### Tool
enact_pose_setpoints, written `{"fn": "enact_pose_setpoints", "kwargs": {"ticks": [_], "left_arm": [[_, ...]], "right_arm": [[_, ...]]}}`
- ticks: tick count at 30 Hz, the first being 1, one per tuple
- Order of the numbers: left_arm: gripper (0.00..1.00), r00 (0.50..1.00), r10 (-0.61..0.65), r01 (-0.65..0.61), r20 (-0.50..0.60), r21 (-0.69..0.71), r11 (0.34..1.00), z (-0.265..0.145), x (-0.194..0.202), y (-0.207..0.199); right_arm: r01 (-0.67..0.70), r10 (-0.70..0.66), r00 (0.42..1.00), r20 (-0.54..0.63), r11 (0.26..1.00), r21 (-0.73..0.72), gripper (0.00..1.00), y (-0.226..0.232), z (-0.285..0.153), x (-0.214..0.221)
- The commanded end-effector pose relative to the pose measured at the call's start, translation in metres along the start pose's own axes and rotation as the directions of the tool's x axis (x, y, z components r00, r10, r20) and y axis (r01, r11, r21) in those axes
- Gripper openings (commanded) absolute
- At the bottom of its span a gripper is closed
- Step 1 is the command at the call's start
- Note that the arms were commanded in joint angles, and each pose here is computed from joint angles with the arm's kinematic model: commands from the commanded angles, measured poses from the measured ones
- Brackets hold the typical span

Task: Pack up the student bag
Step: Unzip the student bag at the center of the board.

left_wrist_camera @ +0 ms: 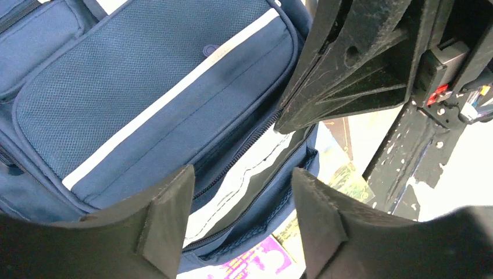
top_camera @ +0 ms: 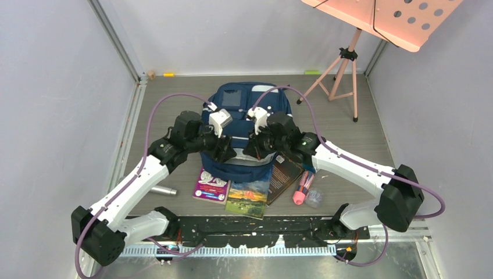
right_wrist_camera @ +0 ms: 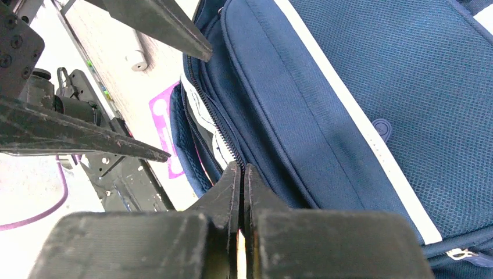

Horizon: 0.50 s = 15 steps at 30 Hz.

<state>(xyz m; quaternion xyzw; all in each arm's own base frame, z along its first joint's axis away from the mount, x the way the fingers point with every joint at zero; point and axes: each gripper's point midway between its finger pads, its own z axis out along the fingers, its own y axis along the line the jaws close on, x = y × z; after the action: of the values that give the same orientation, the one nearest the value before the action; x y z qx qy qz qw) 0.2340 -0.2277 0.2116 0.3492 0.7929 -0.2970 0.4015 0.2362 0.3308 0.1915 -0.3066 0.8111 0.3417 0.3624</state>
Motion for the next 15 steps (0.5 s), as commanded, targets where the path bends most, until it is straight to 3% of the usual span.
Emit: {"fn": "enact_pose_setpoints", "kwargs": {"ticks": [1, 10, 15], "left_arm": [[0.75, 0.996, 0.065, -0.064, 0.059, -0.023, 0.998, -0.001, -0.021, 0.005], [0.89, 0.997, 0.081, -0.082, -0.012, -0.057, 0.995, 0.007, -0.006, 0.016], [0.91, 0.995, 0.099, -0.101, -0.017, -0.101, 0.99, 0.007, -0.003, 0.022]], "right_arm": [[0.064, -0.061, 0.979, 0.196, 0.998, -0.009, 0.0, 0.017, -0.027, -0.064], [0.083, -0.079, 0.963, 0.256, 0.997, -0.004, 0.0, 0.022, -0.04, -0.082], [0.099, -0.09, 0.956, 0.281, 0.995, -0.016, 0.0, 0.027, -0.049, -0.088]]}}
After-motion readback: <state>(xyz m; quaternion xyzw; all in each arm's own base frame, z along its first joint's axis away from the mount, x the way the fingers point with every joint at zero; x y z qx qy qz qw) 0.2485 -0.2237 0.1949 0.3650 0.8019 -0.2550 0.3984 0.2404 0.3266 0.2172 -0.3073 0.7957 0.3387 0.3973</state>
